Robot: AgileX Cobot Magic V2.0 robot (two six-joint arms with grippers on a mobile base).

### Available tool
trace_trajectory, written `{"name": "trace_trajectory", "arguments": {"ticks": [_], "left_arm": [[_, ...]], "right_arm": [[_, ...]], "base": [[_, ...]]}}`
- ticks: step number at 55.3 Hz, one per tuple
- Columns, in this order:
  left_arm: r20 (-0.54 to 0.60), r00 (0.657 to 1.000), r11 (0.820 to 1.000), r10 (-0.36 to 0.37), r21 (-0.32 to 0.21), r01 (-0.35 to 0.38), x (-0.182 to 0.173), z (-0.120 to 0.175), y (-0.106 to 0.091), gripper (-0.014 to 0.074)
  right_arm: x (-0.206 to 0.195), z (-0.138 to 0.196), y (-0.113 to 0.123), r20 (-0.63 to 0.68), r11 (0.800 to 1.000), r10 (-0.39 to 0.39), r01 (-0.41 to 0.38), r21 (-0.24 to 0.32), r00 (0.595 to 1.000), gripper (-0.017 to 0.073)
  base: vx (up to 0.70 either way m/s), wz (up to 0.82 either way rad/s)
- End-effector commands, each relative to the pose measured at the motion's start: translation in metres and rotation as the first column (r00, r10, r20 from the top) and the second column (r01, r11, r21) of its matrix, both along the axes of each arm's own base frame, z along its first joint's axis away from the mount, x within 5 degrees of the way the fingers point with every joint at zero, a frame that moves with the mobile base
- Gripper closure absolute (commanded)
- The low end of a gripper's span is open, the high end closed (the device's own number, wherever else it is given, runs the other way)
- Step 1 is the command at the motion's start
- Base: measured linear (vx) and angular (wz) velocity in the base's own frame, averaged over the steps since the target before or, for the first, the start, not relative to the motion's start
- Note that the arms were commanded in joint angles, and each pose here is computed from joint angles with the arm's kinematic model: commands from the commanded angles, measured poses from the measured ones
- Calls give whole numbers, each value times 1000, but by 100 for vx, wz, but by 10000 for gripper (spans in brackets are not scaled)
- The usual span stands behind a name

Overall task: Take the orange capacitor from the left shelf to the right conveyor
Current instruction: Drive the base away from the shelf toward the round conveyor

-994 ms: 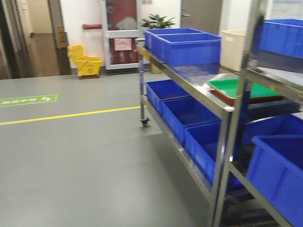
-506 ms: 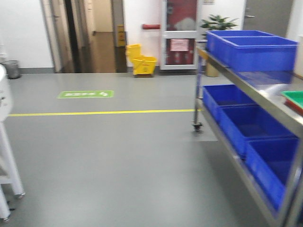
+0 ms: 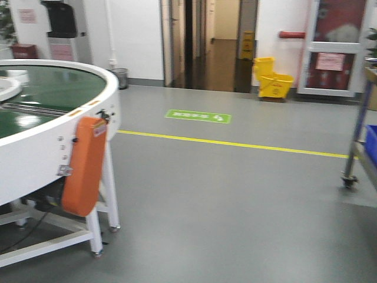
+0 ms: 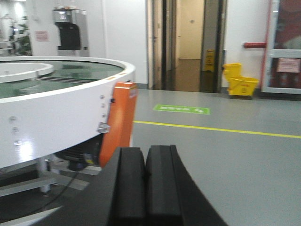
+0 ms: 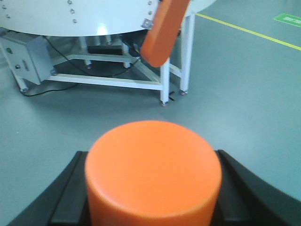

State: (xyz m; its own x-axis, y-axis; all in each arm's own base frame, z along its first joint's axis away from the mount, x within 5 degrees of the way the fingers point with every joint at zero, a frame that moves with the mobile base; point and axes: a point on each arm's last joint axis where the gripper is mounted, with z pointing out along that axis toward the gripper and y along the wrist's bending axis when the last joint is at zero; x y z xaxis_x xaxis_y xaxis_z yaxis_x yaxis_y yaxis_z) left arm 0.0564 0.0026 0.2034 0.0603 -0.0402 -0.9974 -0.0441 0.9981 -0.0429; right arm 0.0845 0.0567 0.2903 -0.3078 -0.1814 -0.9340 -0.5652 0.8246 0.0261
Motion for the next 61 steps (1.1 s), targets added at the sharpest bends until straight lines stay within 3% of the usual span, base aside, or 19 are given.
{"name": "trace_trajectory", "arguments": {"ticks": [1, 33, 61], "left_arm": [[60, 998, 1000, 0, -1, 0, 0, -3, 0, 600], [61, 998, 1000, 0, -1, 0, 0, -3, 0, 600], [61, 998, 1000, 0, -1, 0, 0, -3, 0, 600]], "right_arm": [[4, 16, 0, 88, 999, -19, 15, 43, 996, 242], [3, 13, 1, 63, 1000, -10, 8, 29, 998, 242], [3, 13, 1, 62, 1000, -9, 8, 28, 998, 242]], "base": [[21, 49], [26, 36], [39, -3]]}}
